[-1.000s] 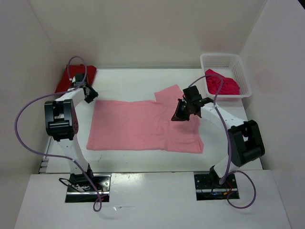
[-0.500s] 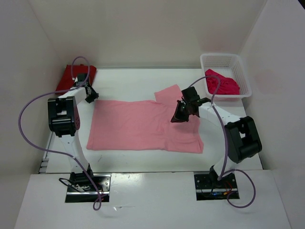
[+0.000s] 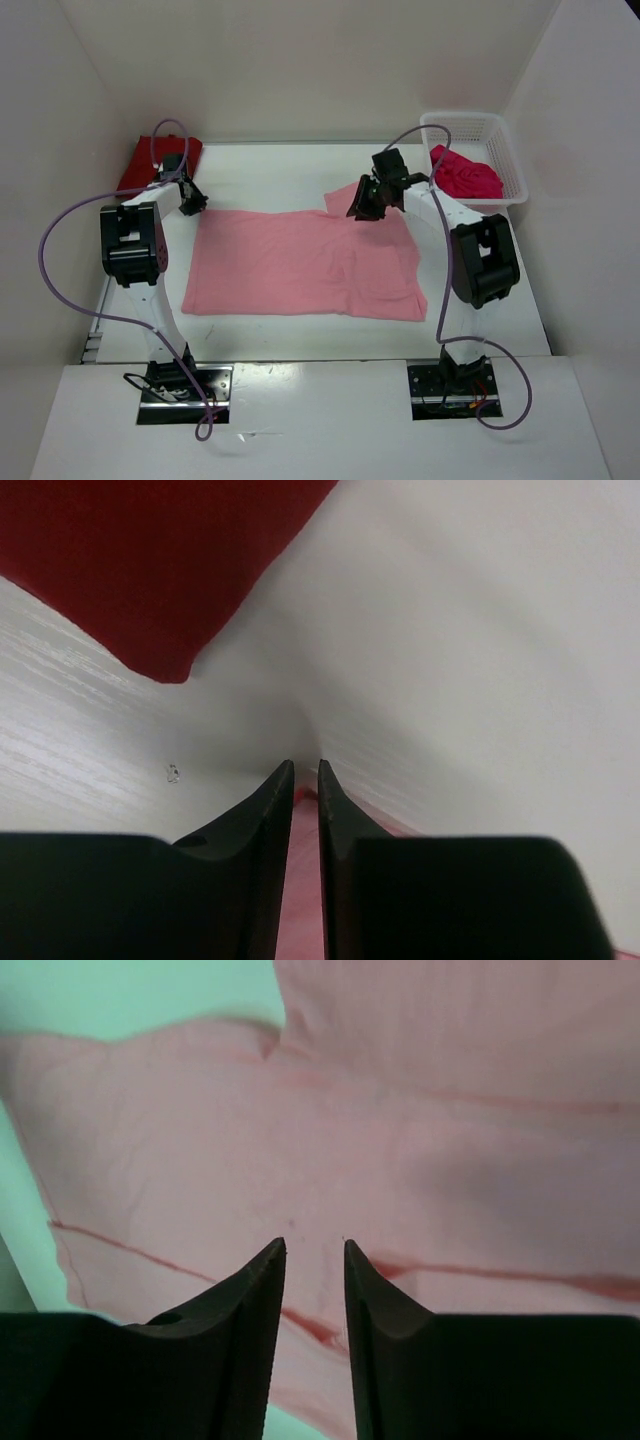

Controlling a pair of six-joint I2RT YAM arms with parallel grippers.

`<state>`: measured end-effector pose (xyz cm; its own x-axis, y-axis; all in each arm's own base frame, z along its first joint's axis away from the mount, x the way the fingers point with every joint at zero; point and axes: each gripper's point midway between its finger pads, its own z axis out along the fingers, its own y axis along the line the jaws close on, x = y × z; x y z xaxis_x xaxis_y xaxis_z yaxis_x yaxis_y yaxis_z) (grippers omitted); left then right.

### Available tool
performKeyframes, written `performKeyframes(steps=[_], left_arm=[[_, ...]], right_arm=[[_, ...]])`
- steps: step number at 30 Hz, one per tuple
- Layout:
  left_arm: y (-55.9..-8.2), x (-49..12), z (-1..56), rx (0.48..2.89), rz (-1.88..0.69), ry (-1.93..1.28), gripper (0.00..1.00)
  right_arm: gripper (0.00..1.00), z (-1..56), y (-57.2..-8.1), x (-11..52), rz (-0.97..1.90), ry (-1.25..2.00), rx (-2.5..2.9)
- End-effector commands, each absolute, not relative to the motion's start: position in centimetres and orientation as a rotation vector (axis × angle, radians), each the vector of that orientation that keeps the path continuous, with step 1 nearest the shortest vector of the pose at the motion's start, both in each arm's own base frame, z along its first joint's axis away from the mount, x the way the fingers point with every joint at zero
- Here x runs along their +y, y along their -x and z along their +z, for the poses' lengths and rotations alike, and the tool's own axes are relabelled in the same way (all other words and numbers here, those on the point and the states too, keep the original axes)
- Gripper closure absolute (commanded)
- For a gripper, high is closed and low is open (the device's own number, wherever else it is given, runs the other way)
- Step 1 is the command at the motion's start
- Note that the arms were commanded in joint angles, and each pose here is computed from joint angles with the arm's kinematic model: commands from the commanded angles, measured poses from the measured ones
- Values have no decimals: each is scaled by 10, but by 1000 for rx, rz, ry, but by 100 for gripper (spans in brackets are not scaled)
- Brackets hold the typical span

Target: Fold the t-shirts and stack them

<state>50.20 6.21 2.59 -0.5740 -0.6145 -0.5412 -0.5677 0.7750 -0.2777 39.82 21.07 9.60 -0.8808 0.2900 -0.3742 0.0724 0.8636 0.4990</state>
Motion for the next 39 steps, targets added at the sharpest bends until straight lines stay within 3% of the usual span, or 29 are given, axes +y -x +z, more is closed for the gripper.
performKeyframes(steps=[1, 4, 8, 18, 19, 30, 33, 39], left_arm=[[-498, 59, 17, 2364, -96, 854, 79], [-499, 52, 18, 2367, -117, 851, 85], [-497, 53, 19, 2361, -109, 864, 92], [-495, 51, 42, 2312, -140, 870, 100], [-495, 51, 42, 2312, -140, 870, 100], [-493, 45, 44, 2316, -177, 871, 100], [-495, 44, 45, 2310, -191, 865, 100], [-495, 44, 45, 2307, -195, 876, 100]], right_arm=[[63, 111, -447, 205, 625, -253, 2484], [52, 125, -495, 195, 546, -273, 2403], [45, 118, -537, 173, 403, -301, 2361], [43, 92, -613, 138, 96, -343, 2323], [45, 61, -610, 134, 43, -350, 2385], [51, 33, -617, 134, 13, -327, 2429], [65, 36, -614, 134, 10, -327, 2433], [66, 33, -603, 130, -10, -340, 2456]])
